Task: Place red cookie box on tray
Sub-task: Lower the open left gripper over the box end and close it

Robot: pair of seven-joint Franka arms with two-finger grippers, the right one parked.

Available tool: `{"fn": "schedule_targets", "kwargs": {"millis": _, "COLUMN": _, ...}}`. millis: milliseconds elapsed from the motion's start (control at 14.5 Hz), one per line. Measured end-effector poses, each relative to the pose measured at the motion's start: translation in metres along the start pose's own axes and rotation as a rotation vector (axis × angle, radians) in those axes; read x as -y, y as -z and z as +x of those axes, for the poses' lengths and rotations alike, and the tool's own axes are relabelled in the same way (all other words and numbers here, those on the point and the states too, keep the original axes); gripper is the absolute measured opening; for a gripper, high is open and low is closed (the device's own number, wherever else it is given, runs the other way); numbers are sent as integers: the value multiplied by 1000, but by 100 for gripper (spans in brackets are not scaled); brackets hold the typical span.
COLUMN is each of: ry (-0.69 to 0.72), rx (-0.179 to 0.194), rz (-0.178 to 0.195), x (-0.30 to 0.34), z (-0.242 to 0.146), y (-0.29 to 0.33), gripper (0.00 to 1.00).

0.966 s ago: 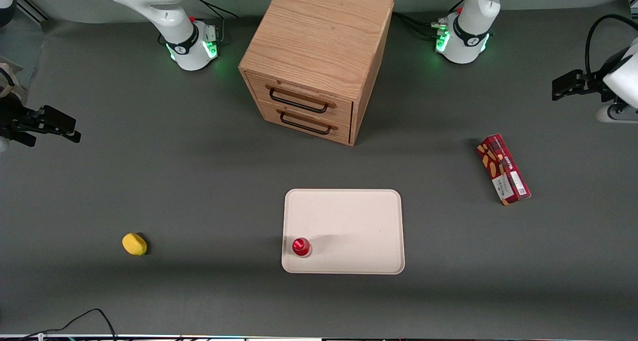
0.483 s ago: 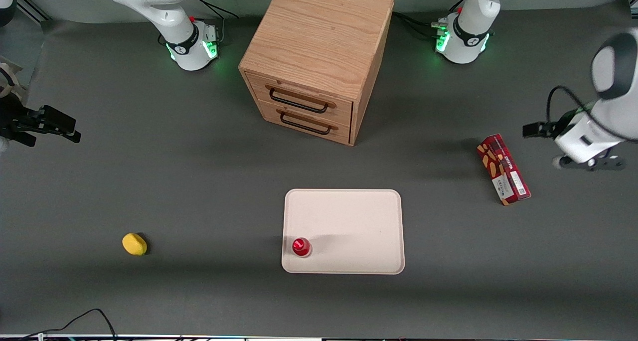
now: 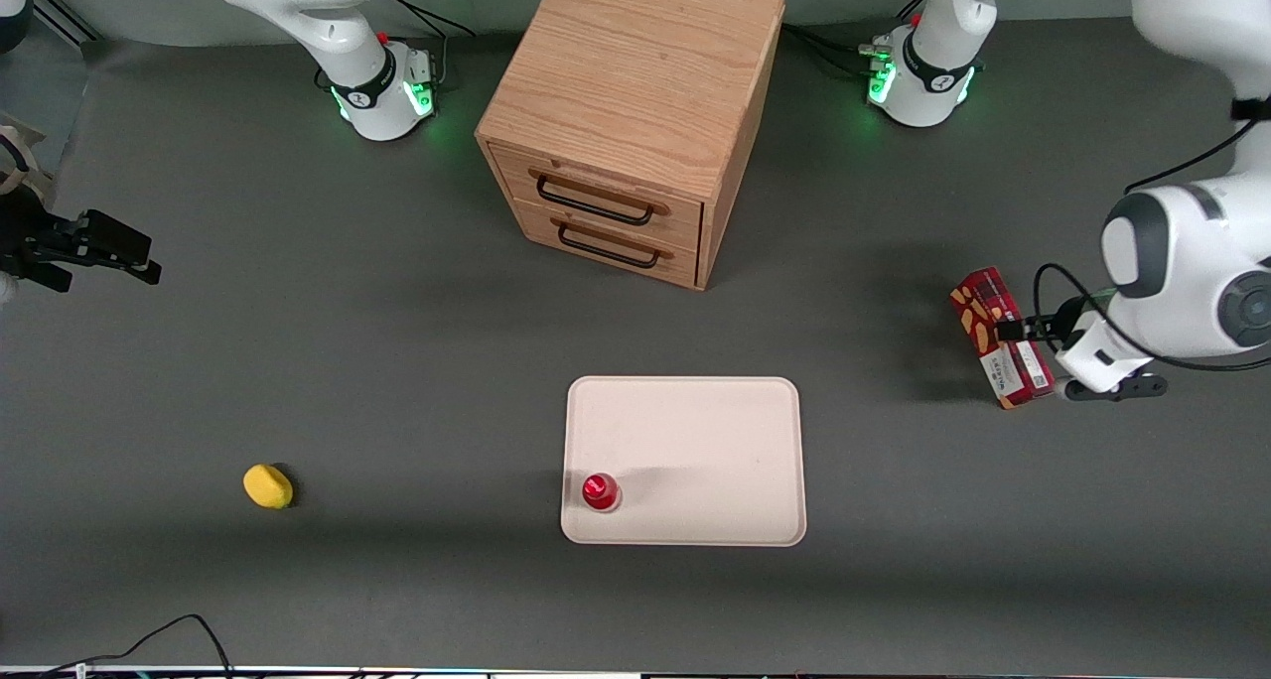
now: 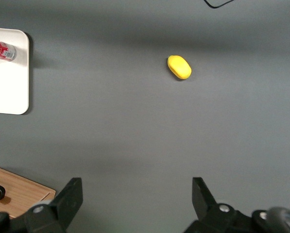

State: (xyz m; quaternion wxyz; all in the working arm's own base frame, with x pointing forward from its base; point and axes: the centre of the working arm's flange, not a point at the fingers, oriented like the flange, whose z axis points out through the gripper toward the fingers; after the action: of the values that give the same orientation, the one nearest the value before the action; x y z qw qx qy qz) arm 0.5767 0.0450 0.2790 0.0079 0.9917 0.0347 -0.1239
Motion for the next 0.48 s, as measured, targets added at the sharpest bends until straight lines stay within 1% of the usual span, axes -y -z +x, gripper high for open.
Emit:
{"fn": "schedule_targets", "kwargs": {"millis": 138, "ry": 8, "rx": -23, "rz": 5, "x": 3, "z": -1, "y": -24, "gripper": 98}}
{"fn": "schedule_targets", "kwargs": {"millis": 345, "ry": 14, "rx": -24, "rz": 5, "x": 5, "z": -5, "y": -39, "gripper": 96}}
{"fn": "schedule_targets", "kwargs": {"millis": 414, "ry": 18, "rx": -24, "rz": 1, "x": 4, "z": -6, "y": -40, "gripper": 90}}
{"fn": "schedule_targets", "kwargs": {"millis": 483, "ry": 21, "rx": -24, "rz": -3, "x": 4, "z": -6, "y": -41, "gripper": 77}}
